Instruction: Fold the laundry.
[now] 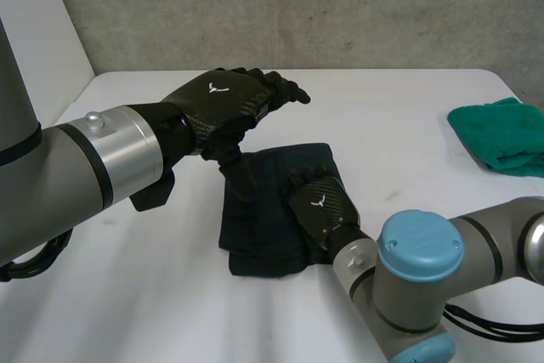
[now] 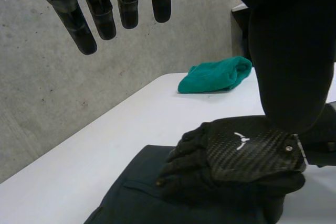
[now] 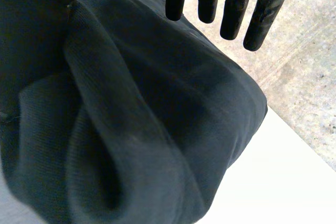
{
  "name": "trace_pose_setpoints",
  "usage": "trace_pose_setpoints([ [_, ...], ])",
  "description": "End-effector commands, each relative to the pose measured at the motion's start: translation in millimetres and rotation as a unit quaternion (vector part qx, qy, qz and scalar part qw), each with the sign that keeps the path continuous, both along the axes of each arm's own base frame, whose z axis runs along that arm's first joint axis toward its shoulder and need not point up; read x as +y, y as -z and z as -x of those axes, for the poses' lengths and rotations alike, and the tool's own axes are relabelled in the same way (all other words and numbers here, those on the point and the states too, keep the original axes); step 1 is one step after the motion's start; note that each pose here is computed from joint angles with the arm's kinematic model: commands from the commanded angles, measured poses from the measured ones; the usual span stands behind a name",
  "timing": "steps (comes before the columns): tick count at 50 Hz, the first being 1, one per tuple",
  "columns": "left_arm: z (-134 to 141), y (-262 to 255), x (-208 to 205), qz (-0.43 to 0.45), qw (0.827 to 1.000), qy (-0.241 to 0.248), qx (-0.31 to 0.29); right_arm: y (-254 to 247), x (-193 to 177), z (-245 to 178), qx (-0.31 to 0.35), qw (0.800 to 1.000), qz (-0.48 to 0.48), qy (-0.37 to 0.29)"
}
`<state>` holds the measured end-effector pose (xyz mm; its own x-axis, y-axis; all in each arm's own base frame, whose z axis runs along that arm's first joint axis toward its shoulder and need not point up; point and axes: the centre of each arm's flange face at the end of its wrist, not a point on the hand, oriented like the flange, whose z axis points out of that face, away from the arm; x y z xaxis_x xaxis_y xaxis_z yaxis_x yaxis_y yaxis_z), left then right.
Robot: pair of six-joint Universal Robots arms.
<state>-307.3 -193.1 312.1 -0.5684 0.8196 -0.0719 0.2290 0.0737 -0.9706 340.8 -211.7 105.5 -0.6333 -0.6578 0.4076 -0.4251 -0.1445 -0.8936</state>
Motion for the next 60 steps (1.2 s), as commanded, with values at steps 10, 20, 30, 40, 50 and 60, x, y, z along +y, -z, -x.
trace_pose_setpoints([
  [10, 1, 2, -1, -0.008, 1.0, -0.002, 0.003, 0, -26, -21, -0.011, 1.0, 0.027, -0.001],
  [20, 1, 2, -1, -0.008, 1.0, -0.002, 0.003, -4, -41, -32, -0.021, 0.999, 0.04, -0.001],
  [30, 1, 4, -1, -0.012, 1.0, -0.001, 0.002, 7, -49, -39, -0.011, 1.0, 0.027, -0.004],
  [40, 1, 5, -2, -0.011, 1.0, -0.003, 0.005, -7, -52, -42, -0.025, 0.999, 0.037, -0.004],
  [50, 0, 5, -2, -0.012, 1.0, -0.004, 0.007, -8, -58, -47, -0.032, 0.999, 0.044, -0.005],
  [60, 0, 5, -2, -0.014, 1.0, -0.005, 0.008, -19, -102, -11, -0.018, 0.998, 0.038, 0.045],
])
